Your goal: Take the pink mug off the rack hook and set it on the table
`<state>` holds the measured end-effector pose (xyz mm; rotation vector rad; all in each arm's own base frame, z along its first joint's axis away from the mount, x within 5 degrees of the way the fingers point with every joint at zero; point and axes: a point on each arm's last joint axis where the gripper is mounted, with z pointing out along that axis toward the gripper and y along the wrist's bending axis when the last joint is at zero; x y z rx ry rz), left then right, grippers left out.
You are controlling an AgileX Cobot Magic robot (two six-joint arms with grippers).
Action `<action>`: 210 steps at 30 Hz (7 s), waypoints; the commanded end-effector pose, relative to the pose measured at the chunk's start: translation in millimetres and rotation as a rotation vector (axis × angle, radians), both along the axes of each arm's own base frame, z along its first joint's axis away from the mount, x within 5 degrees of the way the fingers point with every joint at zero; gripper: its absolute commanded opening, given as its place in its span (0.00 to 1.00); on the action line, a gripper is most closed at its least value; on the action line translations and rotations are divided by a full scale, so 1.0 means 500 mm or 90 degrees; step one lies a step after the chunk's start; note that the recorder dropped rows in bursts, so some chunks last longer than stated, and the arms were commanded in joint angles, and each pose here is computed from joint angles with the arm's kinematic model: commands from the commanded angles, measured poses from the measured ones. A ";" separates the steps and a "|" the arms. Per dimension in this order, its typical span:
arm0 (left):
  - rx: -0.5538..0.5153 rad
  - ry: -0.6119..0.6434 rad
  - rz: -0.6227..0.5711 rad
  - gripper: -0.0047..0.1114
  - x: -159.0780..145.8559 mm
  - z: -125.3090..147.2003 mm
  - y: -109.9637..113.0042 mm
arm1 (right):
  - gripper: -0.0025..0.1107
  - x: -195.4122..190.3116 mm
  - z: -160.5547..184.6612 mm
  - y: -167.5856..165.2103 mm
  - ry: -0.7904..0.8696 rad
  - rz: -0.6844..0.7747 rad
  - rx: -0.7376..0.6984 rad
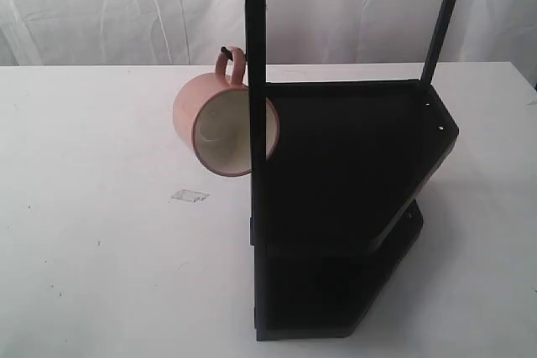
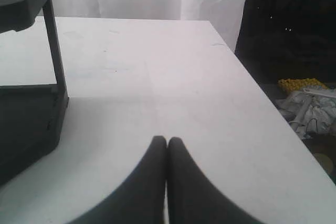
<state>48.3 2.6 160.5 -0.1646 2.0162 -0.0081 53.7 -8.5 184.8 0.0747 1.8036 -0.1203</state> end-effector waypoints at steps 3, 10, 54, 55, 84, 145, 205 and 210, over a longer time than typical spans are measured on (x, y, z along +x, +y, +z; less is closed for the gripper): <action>-0.003 0.006 -0.005 0.04 -0.001 -0.005 -0.001 | 0.02 0.000 0.001 0.000 -0.006 -0.002 -0.001; 0.031 -0.009 -0.013 0.04 0.001 -0.001 0.001 | 0.02 0.000 0.001 0.000 -0.006 -0.002 -0.001; 0.033 0.341 -0.384 0.04 0.215 0.150 -0.110 | 0.02 0.000 0.001 0.000 -0.006 -0.002 -0.003; 0.062 0.345 -0.432 0.04 0.214 0.165 -0.117 | 0.02 0.000 0.001 0.000 -0.006 -0.002 -0.003; 0.104 0.037 -0.983 0.04 0.139 0.346 -0.288 | 0.02 0.000 0.001 0.000 -0.006 -0.002 -0.003; 0.094 0.035 -0.547 0.04 0.182 0.375 -0.212 | 0.02 0.000 0.001 0.000 -0.006 -0.002 -0.003; 0.152 -0.007 -0.521 0.34 0.323 0.300 -0.286 | 0.02 0.000 0.001 0.000 -0.006 -0.002 -0.003; 0.152 -0.007 -0.521 0.15 0.323 0.300 -0.286 | 0.02 0.000 0.001 0.000 -0.006 -0.002 -0.003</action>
